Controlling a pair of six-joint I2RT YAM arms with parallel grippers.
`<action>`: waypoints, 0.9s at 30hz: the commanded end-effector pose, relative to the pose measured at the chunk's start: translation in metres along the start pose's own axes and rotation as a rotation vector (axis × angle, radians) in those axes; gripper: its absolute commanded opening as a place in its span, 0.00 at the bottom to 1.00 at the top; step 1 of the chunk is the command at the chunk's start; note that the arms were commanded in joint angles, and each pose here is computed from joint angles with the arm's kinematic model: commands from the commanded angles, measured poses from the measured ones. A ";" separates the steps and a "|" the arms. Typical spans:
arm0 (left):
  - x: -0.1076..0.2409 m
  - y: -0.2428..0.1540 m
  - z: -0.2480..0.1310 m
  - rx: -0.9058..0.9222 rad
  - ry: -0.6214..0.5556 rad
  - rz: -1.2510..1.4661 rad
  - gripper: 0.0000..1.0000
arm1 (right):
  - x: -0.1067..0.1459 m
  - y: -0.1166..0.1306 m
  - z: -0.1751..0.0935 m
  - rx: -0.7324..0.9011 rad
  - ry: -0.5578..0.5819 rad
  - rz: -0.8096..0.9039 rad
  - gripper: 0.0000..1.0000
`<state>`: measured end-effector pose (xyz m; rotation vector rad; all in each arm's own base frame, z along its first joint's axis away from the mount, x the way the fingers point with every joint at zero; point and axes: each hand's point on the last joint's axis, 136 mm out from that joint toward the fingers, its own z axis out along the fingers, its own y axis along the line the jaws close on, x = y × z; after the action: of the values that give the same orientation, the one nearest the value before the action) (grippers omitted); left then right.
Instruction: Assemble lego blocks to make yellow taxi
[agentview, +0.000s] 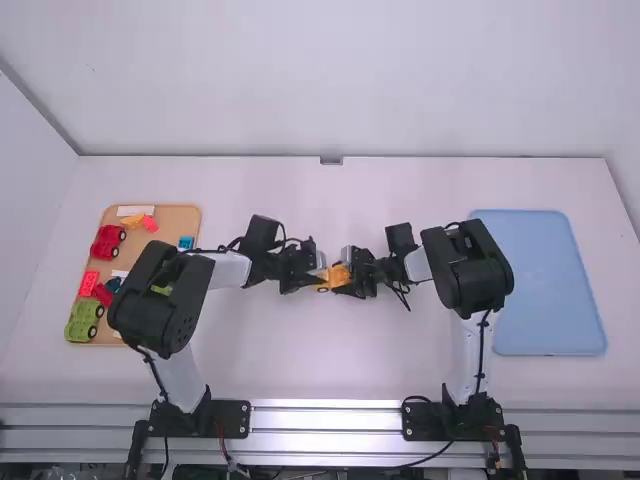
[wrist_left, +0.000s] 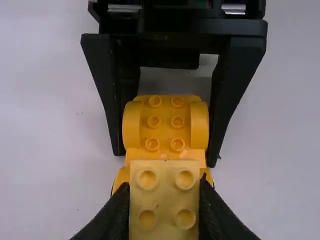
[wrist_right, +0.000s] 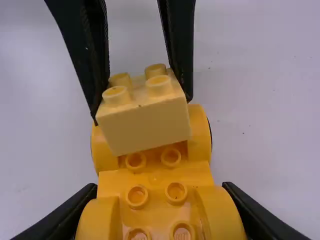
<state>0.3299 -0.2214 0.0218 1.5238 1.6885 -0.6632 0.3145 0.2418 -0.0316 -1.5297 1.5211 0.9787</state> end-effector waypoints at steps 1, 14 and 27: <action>-0.006 -0.003 -0.002 0.019 -0.036 0.002 0.16 | 0.017 0.003 0.004 0.004 0.055 0.050 0.52; 0.009 -0.008 -0.002 0.022 0.037 -0.043 0.21 | 0.015 0.008 0.010 -0.011 0.061 0.033 0.53; -0.012 -0.008 -0.003 0.044 -0.068 0.000 0.67 | 0.015 0.008 0.010 -0.011 0.061 0.033 0.53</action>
<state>0.3277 -0.2227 0.0235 1.5242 1.6784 -0.6848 0.3105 0.2472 -0.0316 -1.5458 1.5096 0.9865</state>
